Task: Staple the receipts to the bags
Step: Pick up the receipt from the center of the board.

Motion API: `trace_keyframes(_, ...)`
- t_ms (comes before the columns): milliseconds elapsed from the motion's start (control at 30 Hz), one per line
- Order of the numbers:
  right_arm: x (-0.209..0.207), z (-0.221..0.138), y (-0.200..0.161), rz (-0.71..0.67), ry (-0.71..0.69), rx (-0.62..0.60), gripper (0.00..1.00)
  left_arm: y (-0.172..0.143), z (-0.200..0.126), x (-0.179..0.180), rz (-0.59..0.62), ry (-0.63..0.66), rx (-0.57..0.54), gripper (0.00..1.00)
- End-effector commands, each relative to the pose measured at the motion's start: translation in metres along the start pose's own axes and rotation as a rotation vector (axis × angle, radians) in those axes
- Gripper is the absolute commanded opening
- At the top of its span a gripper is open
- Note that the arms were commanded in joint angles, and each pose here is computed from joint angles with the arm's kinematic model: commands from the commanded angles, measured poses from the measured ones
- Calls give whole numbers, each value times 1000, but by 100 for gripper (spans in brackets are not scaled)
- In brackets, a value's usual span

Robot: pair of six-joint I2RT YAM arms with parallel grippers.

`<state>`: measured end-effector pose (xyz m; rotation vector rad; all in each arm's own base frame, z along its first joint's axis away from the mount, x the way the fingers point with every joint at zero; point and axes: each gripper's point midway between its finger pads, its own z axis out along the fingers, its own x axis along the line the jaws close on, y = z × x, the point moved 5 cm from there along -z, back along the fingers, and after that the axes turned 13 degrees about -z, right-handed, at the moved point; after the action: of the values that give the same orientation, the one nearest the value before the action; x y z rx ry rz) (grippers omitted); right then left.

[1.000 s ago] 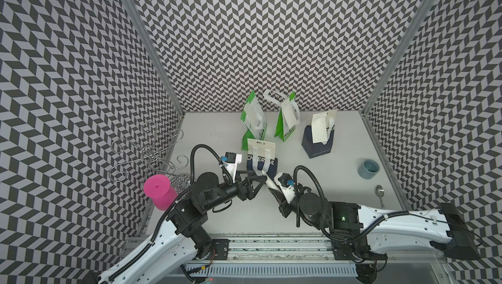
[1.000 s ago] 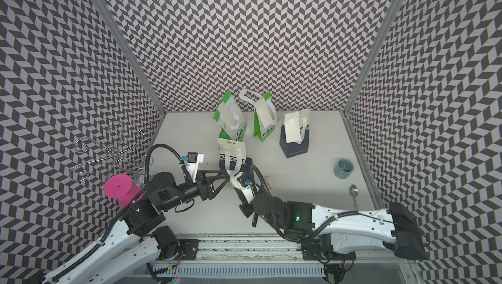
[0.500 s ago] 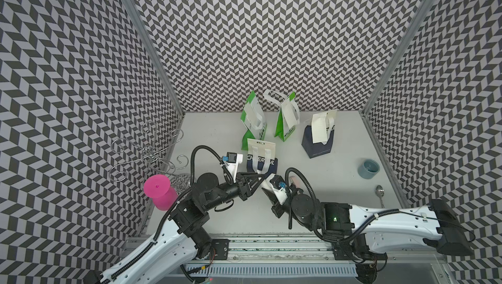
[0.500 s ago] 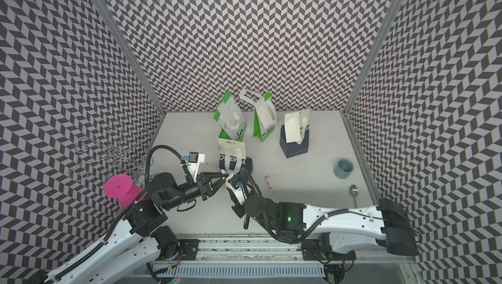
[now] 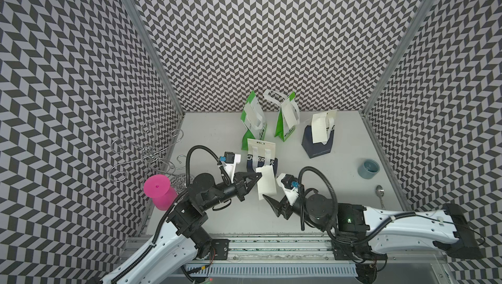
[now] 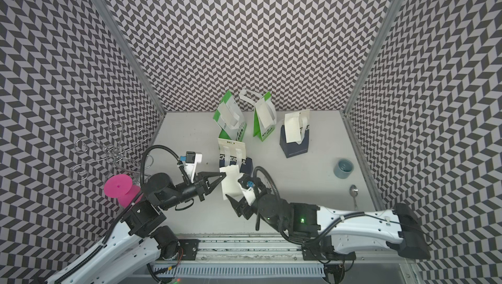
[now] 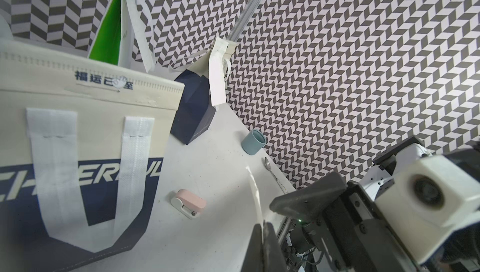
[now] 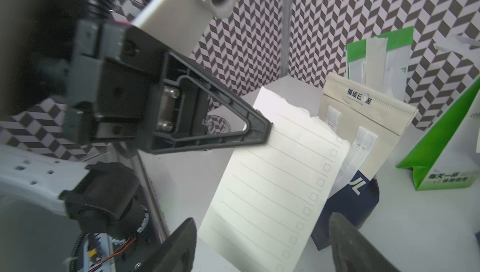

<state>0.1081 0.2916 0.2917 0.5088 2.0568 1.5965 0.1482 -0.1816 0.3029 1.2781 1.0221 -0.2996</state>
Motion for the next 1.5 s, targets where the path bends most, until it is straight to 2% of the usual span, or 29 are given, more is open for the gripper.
trace_keyframes(0, -6, -16, 18, 95, 209, -70, 84, 7, -7, -32, 152, -167, 44, 0)
trace_keyframes(133, -19, -25, 24, 127, 367, -104, 85, -2, -12, -48, 209, -317, 108, 0)
trace_keyframes(233, -31, -26, 24, 163, 419, -120, 84, -8, -16, -56, 227, -394, 140, 0)
trace_keyframes(400, -31, -35, 36, 176, 557, -227, 78, -10, -13, -51, 210, -369, 156, 0)
trace_keyframes(667, -25, -25, 46, 179, 636, -248, 51, -8, -9, -45, 194, -333, 148, 0)
trace_keyframes(800, -26, -20, 47, 186, 623, -242, 28, -8, -8, -43, 189, -324, 145, 0)
trace_keyframes(900, -33, -19, 48, 194, 562, -246, 2, -6, -6, -40, 177, -295, 132, 0)
trace_keyframes(933, -37, -19, 49, 202, 527, -243, 0, -4, -6, -38, 173, -279, 120, 0)
trace_keyframes(967, -41, -19, 50, 204, 498, -238, 0, 0, -5, -36, 168, -251, 99, 9)
trace_keyframes(1000, -49, -18, 50, 209, 444, -215, 0, 5, -4, -34, 165, -207, 71, 41)
trace_keyframes(1033, -59, -17, 48, 212, 376, -185, 0, 13, -4, -31, 168, -152, 31, 64)
trace_keyframes(1067, -68, -15, 46, 212, 321, -154, 0, 23, -5, -28, 167, -93, -12, 72)
trace_keyframes(1167, -97, -15, 33, 235, 190, -67, 0, 58, -9, -27, 189, 43, -128, 79)
trace_keyframes(1233, -110, -15, 23, 226, 99, -13, 0, 82, -9, -26, 216, 125, -189, 80)
trace_keyframes(1300, -114, -13, 15, 219, 65, 22, 0, 101, -7, -24, 231, 183, -242, 80)
trace_keyframes(1333, -112, -11, 13, 217, 84, 26, 0, 110, -5, -22, 269, 202, -258, 80)
trace_keyframes(1467, -96, 0, 10, 182, 227, 14, 0, 136, 8, -4, 258, 233, -282, 81)
